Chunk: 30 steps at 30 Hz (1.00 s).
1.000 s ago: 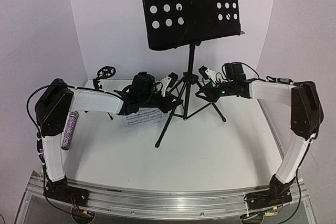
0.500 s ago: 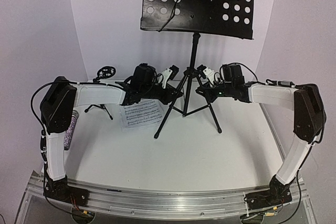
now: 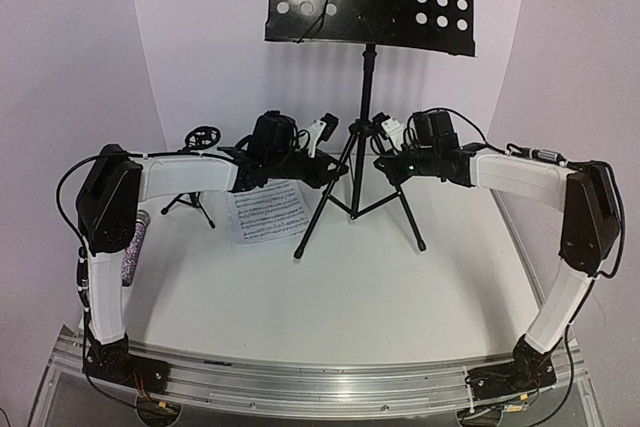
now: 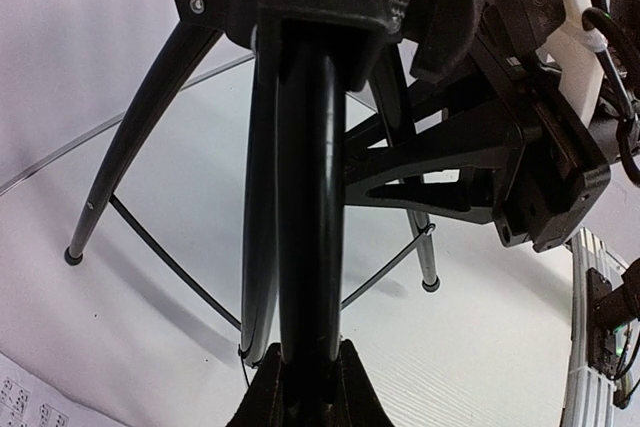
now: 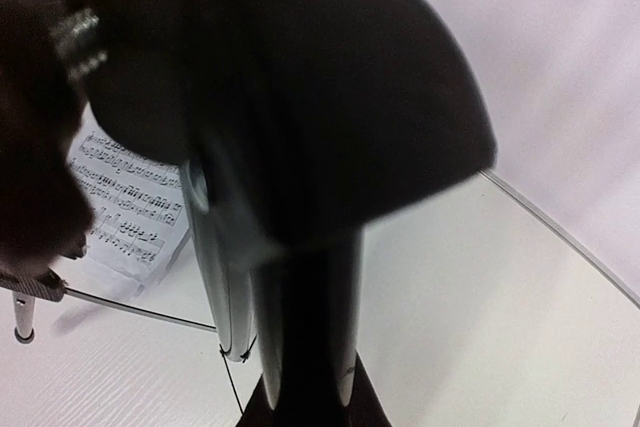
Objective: Pack up the instrument practice props
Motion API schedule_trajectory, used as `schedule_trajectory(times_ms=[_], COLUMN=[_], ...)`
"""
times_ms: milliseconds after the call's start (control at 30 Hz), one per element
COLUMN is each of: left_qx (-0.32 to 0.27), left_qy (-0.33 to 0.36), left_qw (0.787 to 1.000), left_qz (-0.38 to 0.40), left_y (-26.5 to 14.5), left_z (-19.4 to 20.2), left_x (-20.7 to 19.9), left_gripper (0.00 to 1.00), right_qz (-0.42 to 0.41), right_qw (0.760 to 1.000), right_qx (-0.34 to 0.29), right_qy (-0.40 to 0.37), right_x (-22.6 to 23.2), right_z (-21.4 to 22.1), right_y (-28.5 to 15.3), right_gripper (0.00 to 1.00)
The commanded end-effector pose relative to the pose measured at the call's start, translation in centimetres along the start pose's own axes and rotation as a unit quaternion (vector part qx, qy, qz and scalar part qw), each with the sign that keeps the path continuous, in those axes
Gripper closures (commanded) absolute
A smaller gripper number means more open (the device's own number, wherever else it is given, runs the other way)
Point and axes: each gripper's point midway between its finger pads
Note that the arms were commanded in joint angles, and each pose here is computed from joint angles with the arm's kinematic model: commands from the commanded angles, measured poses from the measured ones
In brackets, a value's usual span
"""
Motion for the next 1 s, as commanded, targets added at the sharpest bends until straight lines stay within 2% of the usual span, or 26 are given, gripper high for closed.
schedule_trajectory(times_ms=[0, 267, 467, 600, 767, 967], left_qx=[-0.13, -0.144, -0.168, -0.186, -0.192, -0.2], left_qy=[0.124, 0.199, 0.244, 0.257, 0.247, 0.271], left_qw=[0.97, 0.959, 0.939, 0.932, 0.931, 0.922], left_qz=[0.165, 0.141, 0.175, 0.177, 0.187, 0.19], left_y=[0.1, 0.9, 0.7, 0.5, 0.2, 0.0], left_z=[-7.7, -7.0, -7.6, -8.7, -9.0, -9.8], left_x=[-11.9, -11.4, -13.8, -14.2, -14.6, -15.1], left_gripper=[1.0, 1.0, 1.0, 1.0, 1.0, 1.0], right_qz=[-0.144, -0.162, -0.163, -0.157, -0.147, -0.14], right_qw=[0.96, 0.953, 0.947, 0.942, 0.943, 0.942], right_qx=[-0.239, -0.254, -0.268, -0.282, -0.295, -0.3], right_qy=[-0.018, -0.031, -0.072, -0.088, -0.043, -0.047], right_x=[10.6, 12.5, 12.9, 12.8, 11.3, 10.5], right_z=[-15.4, -14.6, -15.2, -16.0, -15.8, -15.3], right_y=[-7.2, -6.2, -5.4, -5.5, -5.0, -4.5], right_gripper=[1.0, 1.0, 1.0, 1.0, 1.0, 1.0])
Point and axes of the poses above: each gripper's point midway between its finger pads, its own y axis out along the fingers, its own x axis along the line the jaws close on, z = x × y, and after that the axes turned 2 degrees about -y, right-handed
